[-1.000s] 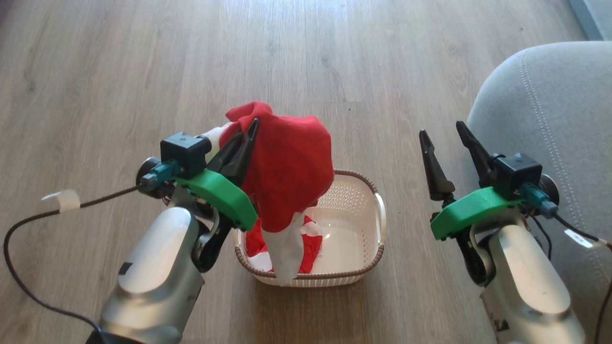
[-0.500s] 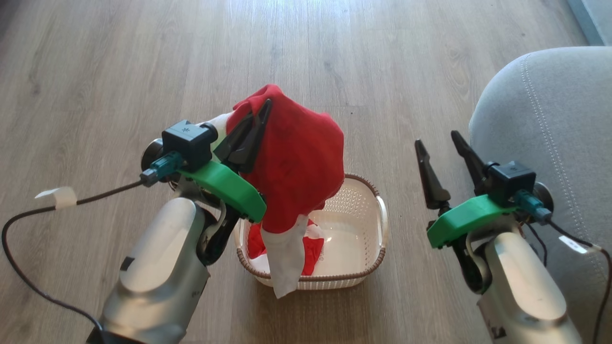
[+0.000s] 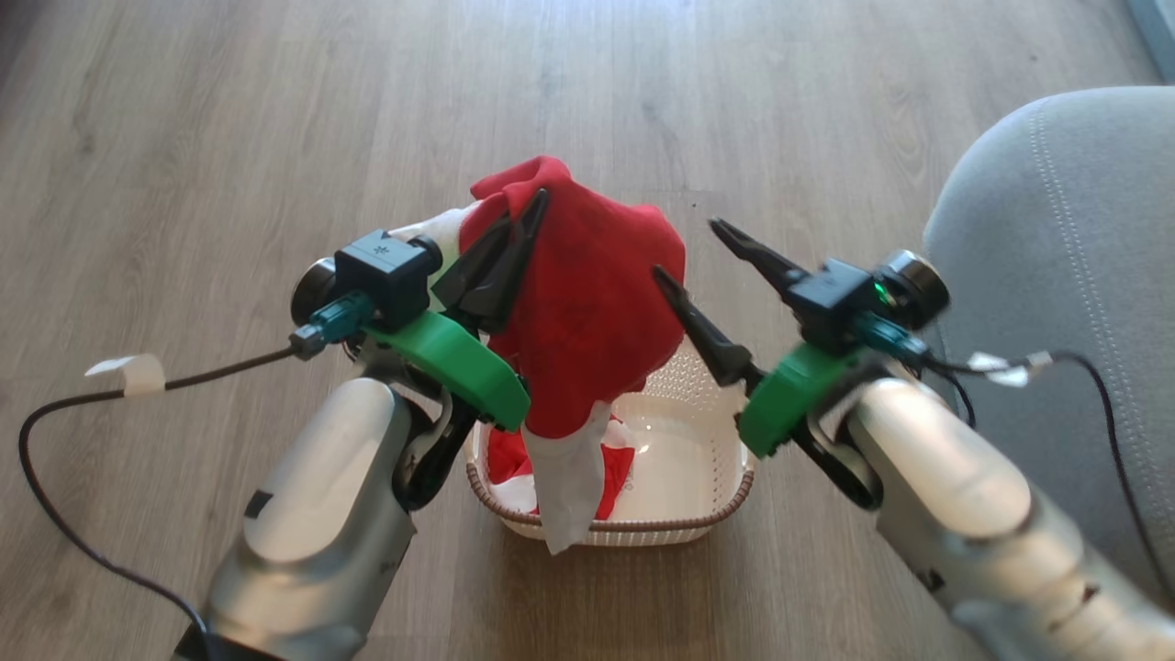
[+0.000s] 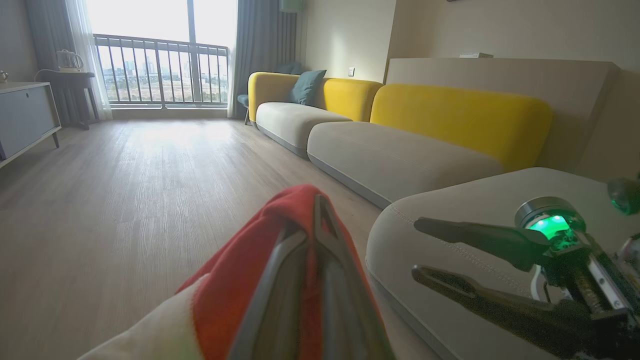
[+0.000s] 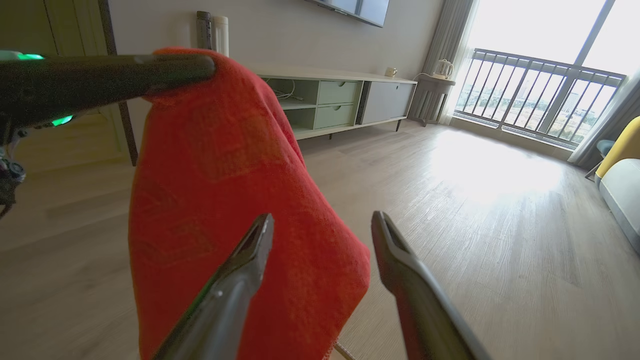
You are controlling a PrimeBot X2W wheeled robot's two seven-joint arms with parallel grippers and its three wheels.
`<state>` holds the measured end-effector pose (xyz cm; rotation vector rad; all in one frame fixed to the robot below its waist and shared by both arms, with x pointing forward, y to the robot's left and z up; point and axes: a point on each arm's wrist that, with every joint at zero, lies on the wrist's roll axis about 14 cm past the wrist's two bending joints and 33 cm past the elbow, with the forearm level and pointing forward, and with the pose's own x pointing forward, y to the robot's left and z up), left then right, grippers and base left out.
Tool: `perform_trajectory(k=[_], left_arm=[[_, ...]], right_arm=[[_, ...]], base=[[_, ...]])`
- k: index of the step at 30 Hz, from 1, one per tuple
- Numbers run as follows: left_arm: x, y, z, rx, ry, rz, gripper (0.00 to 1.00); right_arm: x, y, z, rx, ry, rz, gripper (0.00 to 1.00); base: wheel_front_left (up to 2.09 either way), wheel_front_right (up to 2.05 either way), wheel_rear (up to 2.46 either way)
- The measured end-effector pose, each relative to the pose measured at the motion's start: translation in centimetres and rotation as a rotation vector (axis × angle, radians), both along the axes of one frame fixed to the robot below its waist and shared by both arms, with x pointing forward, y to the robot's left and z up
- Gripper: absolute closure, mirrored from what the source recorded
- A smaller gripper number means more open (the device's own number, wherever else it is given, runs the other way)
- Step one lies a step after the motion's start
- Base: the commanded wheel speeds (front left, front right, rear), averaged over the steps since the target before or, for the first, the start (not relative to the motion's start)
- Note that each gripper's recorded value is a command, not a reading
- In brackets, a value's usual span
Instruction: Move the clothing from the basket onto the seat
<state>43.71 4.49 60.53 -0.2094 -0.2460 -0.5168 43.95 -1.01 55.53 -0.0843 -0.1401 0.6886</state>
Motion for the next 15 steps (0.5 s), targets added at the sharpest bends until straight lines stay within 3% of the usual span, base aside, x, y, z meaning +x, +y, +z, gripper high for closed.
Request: perform_trajectory(k=[7, 15], left_arm=[[-0.3, -0.1, -0.5, 0.011, 0.008, -0.006, 1.00], [-0.4, -0.6, -0.5, 0.026, 0.003, -0.026, 1.00]], right_arm=[[-0.1, 3.6, -1.2, -0.165, 0.016, 0.181, 0.00], [0.3, 6.2, -2.7, -0.323, 0.059, 0.292, 0.00]], base=[[0.00, 0.00, 0.00], [0.00, 0.00, 0.00]])
